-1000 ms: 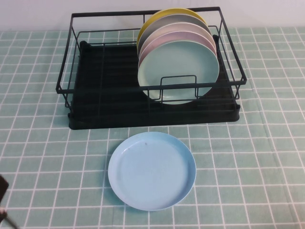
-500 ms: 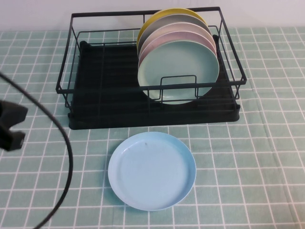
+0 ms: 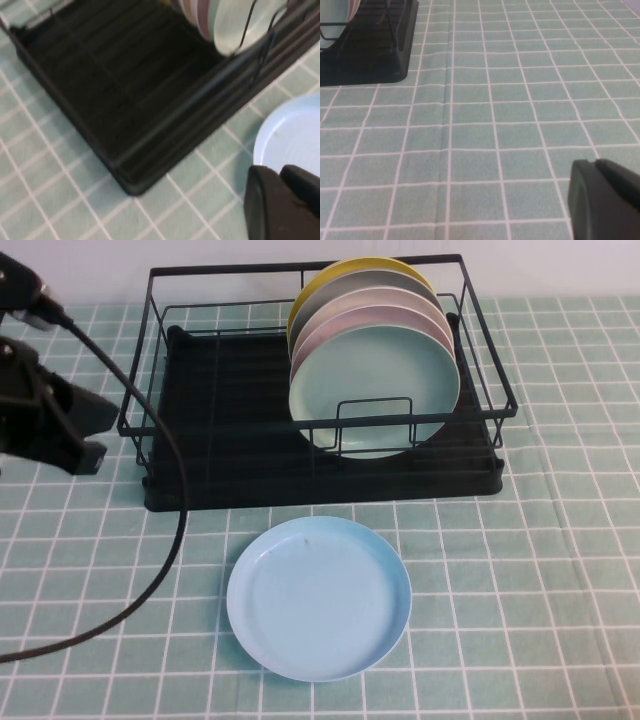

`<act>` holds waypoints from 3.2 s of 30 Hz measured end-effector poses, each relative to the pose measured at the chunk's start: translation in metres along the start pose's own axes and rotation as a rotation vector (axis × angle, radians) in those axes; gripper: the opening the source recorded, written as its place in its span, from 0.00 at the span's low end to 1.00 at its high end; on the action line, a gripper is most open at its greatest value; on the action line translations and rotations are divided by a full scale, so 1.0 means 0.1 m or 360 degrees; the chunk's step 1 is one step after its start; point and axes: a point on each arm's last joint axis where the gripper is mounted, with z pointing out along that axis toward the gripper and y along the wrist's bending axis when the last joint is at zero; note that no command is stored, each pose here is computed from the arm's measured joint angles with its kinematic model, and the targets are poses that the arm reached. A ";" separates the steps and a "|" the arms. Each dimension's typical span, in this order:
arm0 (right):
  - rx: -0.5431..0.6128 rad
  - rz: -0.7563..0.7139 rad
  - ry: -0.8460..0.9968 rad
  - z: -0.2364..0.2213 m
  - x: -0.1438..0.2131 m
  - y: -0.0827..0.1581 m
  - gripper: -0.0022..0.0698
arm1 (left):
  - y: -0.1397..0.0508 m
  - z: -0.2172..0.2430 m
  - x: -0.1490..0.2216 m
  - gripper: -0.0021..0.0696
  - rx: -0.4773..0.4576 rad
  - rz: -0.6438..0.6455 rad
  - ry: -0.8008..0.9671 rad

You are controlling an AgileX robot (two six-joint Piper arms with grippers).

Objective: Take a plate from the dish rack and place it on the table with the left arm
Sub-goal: Grasp the plate from the shelf, then place the plate from the table

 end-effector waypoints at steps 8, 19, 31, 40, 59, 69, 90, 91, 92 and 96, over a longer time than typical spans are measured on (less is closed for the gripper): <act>0.0000 0.0000 0.0000 0.00 0.00 0.00 0.00 | -0.06 0.29 -0.13 0.58 0.0114 0.0084 -0.0092; 0.0000 0.0000 0.0000 0.00 0.00 0.00 0.00 | -0.41 0.97 -0.55 0.53 0.0017 0.0453 -0.0359; 0.0000 0.0000 0.0000 0.00 0.00 0.00 0.00 | -0.25 1.72 -1.09 0.52 0.0211 0.0345 -0.0421; 0.0000 0.0000 0.0000 0.00 0.00 0.00 0.00 | -0.24 2.01 -1.14 0.52 0.0280 0.0427 -0.0393; 0.0000 0.0000 0.0000 0.00 0.00 0.00 0.00 | -0.23 2.32 -0.99 0.44 0.0253 0.0456 -0.0333; 0.0000 0.0000 0.0000 0.00 0.00 0.00 0.00 | -0.19 2.29 -1.02 0.13 0.0184 0.0522 -0.0358; 0.0000 0.0000 0.0000 0.00 0.00 0.00 0.00 | -0.27 0.20 -1.29 0.11 0.0251 0.0140 -0.0028; 0.0000 0.0000 0.0000 0.00 0.00 0.00 0.00 | -0.28 0.17 -1.26 0.11 0.0261 0.0079 0.0003; 0.0000 0.0000 0.0000 0.00 0.00 0.00 0.00 | -0.29 0.18 -1.24 0.11 0.0277 0.0035 0.0025; 0.0000 0.0000 0.0000 0.00 0.00 0.00 0.00 | -0.43 0.30 -1.08 0.11 0.0466 -0.0145 0.0128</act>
